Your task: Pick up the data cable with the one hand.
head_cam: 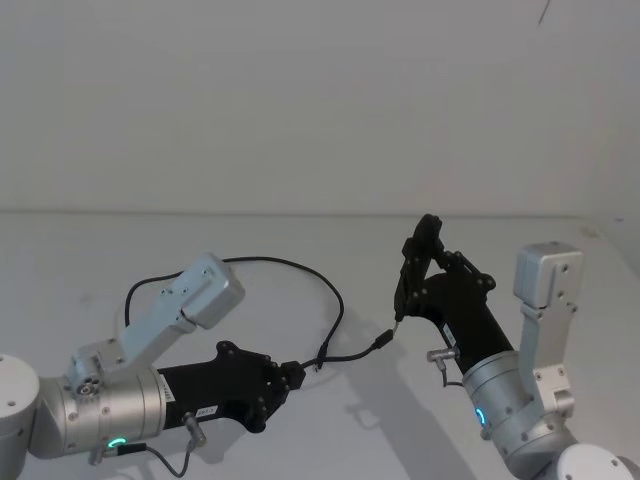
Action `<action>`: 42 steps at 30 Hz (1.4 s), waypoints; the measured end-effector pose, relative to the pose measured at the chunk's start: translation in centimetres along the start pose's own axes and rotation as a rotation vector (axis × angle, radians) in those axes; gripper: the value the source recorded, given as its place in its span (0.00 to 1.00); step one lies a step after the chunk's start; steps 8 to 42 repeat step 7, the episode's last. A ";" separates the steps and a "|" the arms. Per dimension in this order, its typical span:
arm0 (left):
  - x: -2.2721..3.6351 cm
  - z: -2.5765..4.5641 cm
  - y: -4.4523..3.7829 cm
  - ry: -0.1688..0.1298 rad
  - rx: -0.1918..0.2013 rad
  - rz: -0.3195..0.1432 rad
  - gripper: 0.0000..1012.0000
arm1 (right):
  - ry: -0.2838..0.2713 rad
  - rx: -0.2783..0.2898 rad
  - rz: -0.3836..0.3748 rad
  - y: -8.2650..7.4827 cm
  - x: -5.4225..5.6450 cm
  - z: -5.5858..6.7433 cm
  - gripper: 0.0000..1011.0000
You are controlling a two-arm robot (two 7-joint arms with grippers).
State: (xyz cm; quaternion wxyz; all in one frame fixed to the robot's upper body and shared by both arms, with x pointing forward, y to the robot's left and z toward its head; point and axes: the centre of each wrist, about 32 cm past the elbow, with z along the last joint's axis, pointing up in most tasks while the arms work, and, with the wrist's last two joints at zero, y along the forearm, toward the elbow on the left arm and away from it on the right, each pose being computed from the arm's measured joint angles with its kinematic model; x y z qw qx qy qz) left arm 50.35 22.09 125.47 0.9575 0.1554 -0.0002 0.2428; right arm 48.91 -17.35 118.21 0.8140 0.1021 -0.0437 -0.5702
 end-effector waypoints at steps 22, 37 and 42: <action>0.00 0.00 0.00 0.000 0.000 0.000 0.04 | 0.003 -0.013 0.008 -0.1 0.1 0.2 0.28; 0.00 0.00 0.00 0.000 0.000 0.000 0.04 | 0.003 -0.013 0.008 -0.1 0.1 0.2 0.28; 0.00 0.00 0.00 0.000 0.000 0.000 0.04 | 0.003 -0.013 0.008 -0.1 0.1 0.2 0.28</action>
